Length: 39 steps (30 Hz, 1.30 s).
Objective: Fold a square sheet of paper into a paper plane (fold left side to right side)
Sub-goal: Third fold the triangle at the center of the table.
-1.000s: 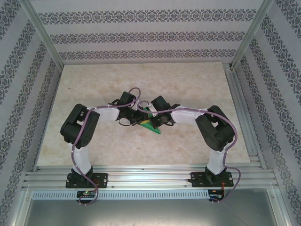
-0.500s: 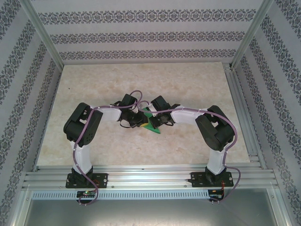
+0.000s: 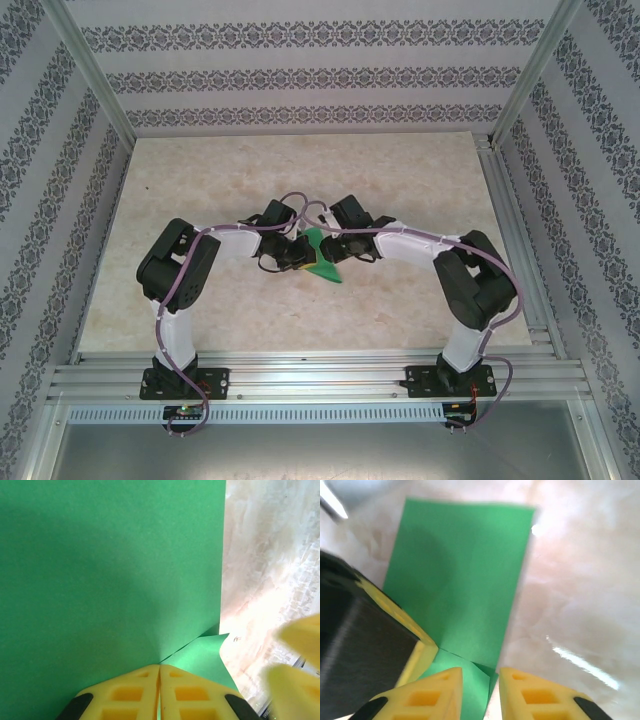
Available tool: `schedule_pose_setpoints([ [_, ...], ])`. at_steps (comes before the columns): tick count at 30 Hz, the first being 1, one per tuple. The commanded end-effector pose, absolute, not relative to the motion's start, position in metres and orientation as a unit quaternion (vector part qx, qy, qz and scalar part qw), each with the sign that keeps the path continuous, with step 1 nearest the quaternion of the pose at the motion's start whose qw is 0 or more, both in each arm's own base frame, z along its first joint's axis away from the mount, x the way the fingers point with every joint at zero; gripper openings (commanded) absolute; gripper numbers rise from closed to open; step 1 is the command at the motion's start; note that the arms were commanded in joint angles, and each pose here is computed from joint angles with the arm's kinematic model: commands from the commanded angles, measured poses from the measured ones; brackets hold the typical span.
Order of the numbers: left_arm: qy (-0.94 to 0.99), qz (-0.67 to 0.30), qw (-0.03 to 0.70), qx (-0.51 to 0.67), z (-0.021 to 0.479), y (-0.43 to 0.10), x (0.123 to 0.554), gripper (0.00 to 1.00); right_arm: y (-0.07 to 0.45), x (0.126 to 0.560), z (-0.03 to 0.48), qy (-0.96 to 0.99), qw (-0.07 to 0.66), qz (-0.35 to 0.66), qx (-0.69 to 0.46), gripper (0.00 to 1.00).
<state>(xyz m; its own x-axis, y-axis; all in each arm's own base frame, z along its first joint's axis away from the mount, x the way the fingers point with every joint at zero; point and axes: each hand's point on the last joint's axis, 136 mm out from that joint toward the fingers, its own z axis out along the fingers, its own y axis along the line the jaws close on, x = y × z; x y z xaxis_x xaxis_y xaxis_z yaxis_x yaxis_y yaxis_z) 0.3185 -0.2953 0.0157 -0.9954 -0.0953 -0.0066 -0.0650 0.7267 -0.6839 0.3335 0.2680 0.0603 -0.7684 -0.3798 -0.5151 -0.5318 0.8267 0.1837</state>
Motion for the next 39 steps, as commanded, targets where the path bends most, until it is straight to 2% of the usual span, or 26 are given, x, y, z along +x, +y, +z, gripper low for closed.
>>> schedule_pose_setpoints([
  [1,0.960,-0.270,-0.032,-0.062,-0.045,-0.270,0.280,0.10,0.259,0.331,0.092,0.929,0.254,0.176,-0.203,0.27],
  [5,0.963,-0.260,-0.028,-0.066,-0.048,-0.268,0.279,0.09,0.258,0.300,0.097,0.947,0.196,0.219,-0.129,0.18],
  [8,0.965,-0.253,-0.026,-0.068,-0.048,-0.265,0.279,0.09,0.267,0.278,0.091,0.948,0.155,0.277,-0.025,0.08],
  [11,0.966,-0.249,-0.026,-0.069,-0.047,-0.263,0.279,0.08,0.286,0.265,0.089,0.933,0.138,0.330,0.047,0.04],
  [14,0.967,-0.245,-0.024,-0.069,-0.047,-0.262,0.279,0.08,0.300,0.265,0.087,0.924,0.129,0.350,0.088,0.04],
  [20,0.967,-0.242,-0.021,-0.070,-0.046,-0.261,0.280,0.07,0.302,0.274,0.062,0.931,0.106,0.323,0.131,0.00],
  [26,0.968,-0.241,-0.020,-0.069,-0.046,-0.261,0.281,0.07,0.309,0.283,0.045,0.936,0.099,0.309,0.137,0.00],
  [39,0.970,-0.230,-0.020,-0.071,-0.050,-0.257,0.280,0.07,0.273,0.269,0.007,0.952,0.081,0.251,0.156,0.00],
])
